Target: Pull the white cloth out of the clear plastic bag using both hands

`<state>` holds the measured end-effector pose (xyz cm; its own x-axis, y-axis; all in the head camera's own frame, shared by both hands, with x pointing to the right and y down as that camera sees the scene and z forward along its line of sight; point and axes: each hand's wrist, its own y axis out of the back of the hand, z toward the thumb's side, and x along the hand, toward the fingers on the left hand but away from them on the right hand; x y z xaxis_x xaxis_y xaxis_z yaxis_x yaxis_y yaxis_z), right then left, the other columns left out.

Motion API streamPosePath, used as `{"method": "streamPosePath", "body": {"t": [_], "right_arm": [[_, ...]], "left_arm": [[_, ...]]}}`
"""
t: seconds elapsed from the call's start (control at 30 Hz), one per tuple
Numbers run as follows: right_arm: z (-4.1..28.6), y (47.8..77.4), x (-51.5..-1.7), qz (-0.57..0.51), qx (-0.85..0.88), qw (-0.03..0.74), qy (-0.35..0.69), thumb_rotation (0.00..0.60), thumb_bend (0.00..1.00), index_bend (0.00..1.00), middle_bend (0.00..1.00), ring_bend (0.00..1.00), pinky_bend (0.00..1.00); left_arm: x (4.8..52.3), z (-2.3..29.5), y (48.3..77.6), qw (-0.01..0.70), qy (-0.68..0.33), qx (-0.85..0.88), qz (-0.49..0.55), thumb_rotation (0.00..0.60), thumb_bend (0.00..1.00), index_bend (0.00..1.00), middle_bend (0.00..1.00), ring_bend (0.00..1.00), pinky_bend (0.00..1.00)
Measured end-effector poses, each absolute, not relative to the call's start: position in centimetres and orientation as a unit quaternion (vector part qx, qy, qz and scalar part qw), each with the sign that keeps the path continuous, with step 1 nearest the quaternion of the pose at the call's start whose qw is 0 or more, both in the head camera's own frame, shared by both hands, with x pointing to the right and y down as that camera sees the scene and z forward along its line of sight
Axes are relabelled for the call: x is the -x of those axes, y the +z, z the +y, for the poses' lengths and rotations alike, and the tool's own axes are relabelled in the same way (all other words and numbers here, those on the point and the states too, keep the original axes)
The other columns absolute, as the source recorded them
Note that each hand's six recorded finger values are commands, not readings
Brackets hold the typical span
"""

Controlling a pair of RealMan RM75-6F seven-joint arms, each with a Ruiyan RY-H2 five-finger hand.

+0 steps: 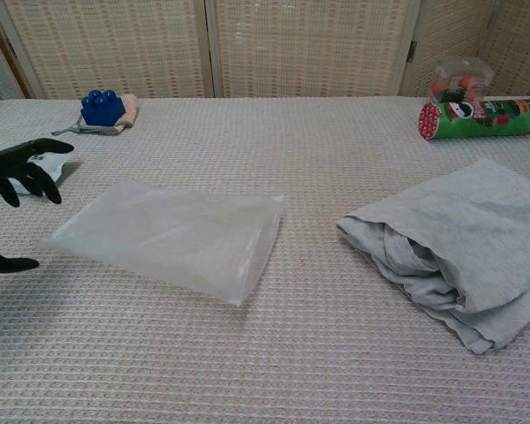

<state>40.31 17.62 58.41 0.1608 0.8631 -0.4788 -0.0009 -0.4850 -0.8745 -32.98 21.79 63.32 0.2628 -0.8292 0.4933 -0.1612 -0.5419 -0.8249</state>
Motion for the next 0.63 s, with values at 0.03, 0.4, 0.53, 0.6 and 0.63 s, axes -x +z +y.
{"method": "streamPosePath", "body": {"t": [0.03,0.4,0.53,0.6,0.63], "right_arm": [[18.2,57.5,-40.5,-0.332,0.644,0.400,0.561,0.600,0.12,0.00,0.00,0.00,0.00],[22.2,57.0,-42.5,-0.342,0.618,0.400,0.584,0.600,0.12,0.00,0.00,0.00,0.00],[22.4,57.3,-42.5,-0.339,0.630,0.386,0.582,0.600,0.12,0.00,0.00,0.00,0.00],[22.5,57.3,-42.3,-0.338,0.634,0.385,0.579,0.600,0.12,0.00,0.00,0.00,0.00],[22.5,57.3,-42.2,-0.338,0.635,0.385,0.577,0.600,0.12,0.00,0.00,0.00,0.00]], "left_arm": [[33.7,21.7,62.5,0.333,-0.508,0.717,0.341,0.600,0.21,0.05,0.24,0.14,0.21],[43.7,26.0,56.9,0.348,-0.575,0.634,0.382,0.600,0.20,0.16,0.23,0.12,0.16],[43.8,26.1,56.1,0.347,-0.563,0.639,0.392,0.600,0.20,0.16,0.23,0.12,0.16],[43.9,26.0,55.7,0.353,-0.559,0.637,0.395,0.600,0.20,0.16,0.23,0.12,0.16],[43.9,26.0,55.6,0.354,-0.558,0.638,0.395,0.600,0.20,0.16,0.23,0.12,0.16]]}}
